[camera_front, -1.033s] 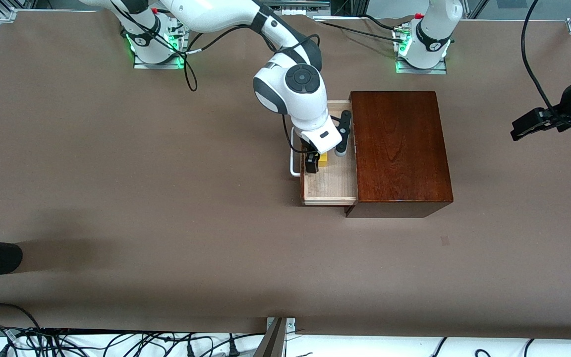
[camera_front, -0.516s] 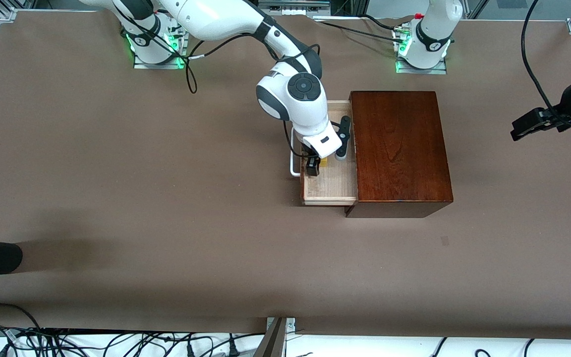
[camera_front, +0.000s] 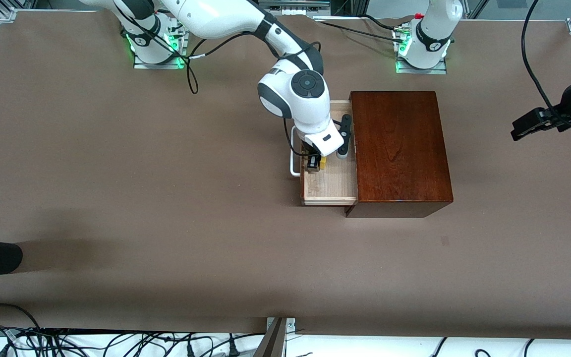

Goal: Open drawer, take yellow block, close drawer
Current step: 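Lower the right gripper and grasp the yellow cube, then lift the yellow cube out of the drawer with the right gripper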

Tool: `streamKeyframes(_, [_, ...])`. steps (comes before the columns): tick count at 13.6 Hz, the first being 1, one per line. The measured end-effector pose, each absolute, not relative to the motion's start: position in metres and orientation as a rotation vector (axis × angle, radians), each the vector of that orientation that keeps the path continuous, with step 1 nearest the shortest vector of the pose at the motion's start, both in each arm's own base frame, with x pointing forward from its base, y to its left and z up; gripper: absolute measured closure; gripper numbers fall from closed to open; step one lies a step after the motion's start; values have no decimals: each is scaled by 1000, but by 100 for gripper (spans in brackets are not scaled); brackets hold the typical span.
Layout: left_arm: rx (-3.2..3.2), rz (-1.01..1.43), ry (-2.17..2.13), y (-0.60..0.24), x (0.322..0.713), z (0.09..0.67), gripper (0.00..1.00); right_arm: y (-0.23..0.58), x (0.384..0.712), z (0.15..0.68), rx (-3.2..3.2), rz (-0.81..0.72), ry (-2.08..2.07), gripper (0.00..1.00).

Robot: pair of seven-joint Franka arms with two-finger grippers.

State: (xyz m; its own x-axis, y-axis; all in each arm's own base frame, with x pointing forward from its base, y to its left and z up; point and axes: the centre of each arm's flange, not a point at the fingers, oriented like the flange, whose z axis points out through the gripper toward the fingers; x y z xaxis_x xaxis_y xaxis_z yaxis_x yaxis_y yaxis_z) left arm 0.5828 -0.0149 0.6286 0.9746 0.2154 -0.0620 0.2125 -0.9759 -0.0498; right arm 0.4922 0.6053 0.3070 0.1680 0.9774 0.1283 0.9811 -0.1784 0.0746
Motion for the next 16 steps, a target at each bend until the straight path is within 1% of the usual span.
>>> streamKeyframes(3, [-3079,101,-338,-13,582,630,0,609,486,330,-2416,-147,-1983,44])
streamKeyframes(4, [-3079,101,-338,-13,582,630,0,605,488,339,-2439,-110,-1973,44])
streamKeyframes(5, [-3079,101,-336,-13,582,630,0,602,492,352,-2452,-114,-1955,44])
streamKeyframes(6, [-3081,101,-323,-13,582,630,0,592,499,368,-2487,-101,-1924,44])
streamKeyframes(9, [-3085,97,-295,-10,581,632,0,533,536,429,-2591,-42,-1792,44])
streamKeyframes(12, [-3095,95,-293,-9,581,633,0,493,550,476,-2641,-28,-1719,44])
streamKeyframes(14, [-3137,110,-343,-13,581,632,0,461,570,491,-2691,-32,-1648,44])
streamKeyframes(16, [-3141,103,-389,-16,583,630,0,419,600,496,-2749,-42,-1552,44])
